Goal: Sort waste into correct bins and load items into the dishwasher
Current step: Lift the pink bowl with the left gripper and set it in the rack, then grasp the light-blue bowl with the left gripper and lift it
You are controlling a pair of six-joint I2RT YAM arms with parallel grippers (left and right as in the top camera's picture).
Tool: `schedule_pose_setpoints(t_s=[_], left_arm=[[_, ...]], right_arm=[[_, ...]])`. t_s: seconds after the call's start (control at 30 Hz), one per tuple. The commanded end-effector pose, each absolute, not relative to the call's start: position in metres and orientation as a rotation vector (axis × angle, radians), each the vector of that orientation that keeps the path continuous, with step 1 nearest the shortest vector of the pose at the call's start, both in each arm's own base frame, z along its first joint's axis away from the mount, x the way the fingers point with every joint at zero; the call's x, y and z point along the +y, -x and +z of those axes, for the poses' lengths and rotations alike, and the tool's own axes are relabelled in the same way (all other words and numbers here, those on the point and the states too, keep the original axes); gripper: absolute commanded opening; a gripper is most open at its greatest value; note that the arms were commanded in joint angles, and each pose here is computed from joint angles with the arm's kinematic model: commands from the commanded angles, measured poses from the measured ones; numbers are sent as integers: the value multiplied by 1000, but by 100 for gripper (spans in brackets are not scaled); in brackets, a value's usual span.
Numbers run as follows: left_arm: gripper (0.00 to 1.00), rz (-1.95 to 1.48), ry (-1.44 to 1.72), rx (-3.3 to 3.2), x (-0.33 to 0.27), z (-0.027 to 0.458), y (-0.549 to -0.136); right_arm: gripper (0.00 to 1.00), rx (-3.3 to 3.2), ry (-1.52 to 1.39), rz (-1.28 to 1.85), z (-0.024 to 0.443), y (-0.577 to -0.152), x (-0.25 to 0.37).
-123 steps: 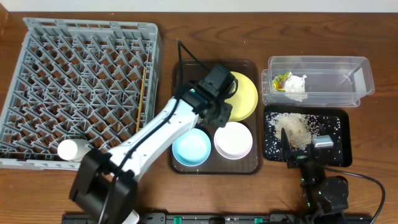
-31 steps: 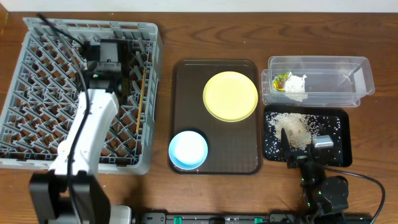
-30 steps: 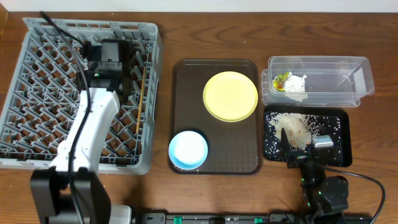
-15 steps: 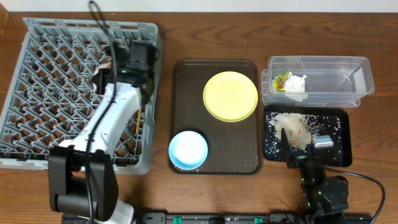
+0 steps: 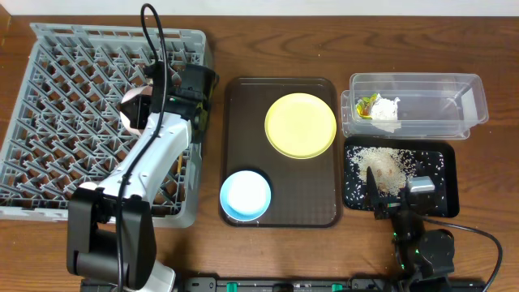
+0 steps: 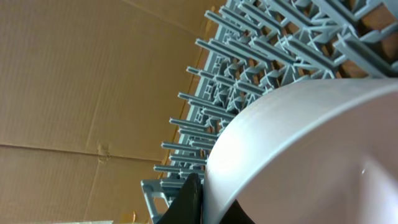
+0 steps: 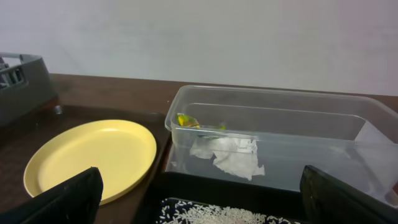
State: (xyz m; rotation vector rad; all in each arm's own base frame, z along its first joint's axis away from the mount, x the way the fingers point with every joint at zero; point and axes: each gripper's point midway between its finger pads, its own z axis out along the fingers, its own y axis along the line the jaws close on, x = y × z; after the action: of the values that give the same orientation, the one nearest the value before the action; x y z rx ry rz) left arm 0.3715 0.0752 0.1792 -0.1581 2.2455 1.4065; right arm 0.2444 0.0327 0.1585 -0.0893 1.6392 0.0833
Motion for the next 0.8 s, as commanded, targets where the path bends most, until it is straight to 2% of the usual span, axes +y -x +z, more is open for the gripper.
schedule_pose_setpoints(t_s=[0.0,0.1,0.37,0.43,0.53,0.6,0.77], left_arm=[[8,1424,150,2213,67,177,-371],[8,1407,119,2219,58,176,-372],[17,1389,18,2249,39,170,-369],[28,1380,-5,2253,33,170,-369],[56,1263,-67,2320,13,159,-367],[68,1091,-60,2396,-7,148,-362],[70,544,29,2637,-60,124,-338]], right_arm=[[99,1640,90,68,157,-245,30],[99,1640,90,68,157,-245,30],[99,1640,90,68,157,-245,30],[99,1640,90,68,157,-245,30],[99,1640,90,68,157,-245,30],[99,1641,90,68,157,-245,30],[99,1640,90,68,157,-245,30]])
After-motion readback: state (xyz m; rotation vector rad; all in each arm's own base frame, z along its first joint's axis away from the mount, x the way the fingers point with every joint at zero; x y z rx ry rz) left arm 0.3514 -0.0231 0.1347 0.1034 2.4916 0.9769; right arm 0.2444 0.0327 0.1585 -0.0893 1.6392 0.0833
